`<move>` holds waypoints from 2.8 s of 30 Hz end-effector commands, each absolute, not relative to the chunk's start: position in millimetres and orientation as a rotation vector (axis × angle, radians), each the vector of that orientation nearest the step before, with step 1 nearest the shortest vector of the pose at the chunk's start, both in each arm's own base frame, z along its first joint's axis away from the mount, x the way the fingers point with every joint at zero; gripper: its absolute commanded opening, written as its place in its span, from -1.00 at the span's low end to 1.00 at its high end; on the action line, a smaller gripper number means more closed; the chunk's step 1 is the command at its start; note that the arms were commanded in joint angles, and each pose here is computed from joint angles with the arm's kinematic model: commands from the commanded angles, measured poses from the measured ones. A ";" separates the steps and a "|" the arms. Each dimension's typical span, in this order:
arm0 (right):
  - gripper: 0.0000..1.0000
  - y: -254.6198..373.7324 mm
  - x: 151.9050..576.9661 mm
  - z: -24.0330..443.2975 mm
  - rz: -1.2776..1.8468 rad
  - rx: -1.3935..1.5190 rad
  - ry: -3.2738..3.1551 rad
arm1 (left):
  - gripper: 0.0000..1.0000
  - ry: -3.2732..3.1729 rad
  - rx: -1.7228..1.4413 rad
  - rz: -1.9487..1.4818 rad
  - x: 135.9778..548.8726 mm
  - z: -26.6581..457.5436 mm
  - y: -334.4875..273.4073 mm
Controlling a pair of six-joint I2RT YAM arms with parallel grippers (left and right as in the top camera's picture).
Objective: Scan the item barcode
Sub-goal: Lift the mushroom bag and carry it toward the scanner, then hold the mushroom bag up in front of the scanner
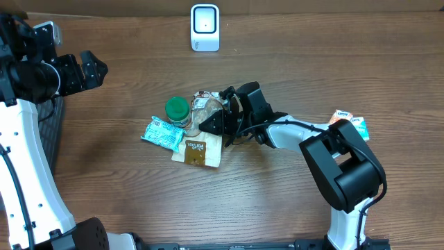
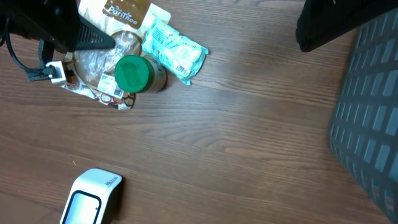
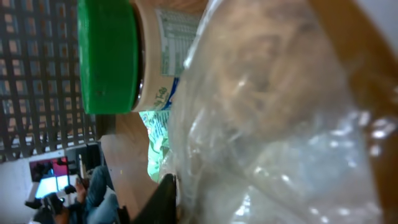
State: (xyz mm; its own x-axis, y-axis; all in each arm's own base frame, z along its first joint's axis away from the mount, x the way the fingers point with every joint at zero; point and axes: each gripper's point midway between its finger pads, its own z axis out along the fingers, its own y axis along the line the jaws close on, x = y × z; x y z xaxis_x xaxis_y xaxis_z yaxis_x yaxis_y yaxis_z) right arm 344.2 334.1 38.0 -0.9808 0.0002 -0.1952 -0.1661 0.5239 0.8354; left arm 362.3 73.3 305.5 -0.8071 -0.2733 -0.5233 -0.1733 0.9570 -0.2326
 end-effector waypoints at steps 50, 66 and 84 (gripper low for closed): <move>-0.92 272.2 345.7 254.0 1.270 -1.268 1.802 | 0.99 2.524 -0.293 -0.227 363.4 307.1 73.3; -0.92 274.8 341.2 261.7 1.336 -1.255 1.773 | 0.99 2.524 -0.293 -0.227 363.4 307.1 73.3; -0.93 259.6 415.8 326.3 0.821 -0.879 2.051 | 1.00 2.524 -0.293 -0.227 363.4 307.1 73.3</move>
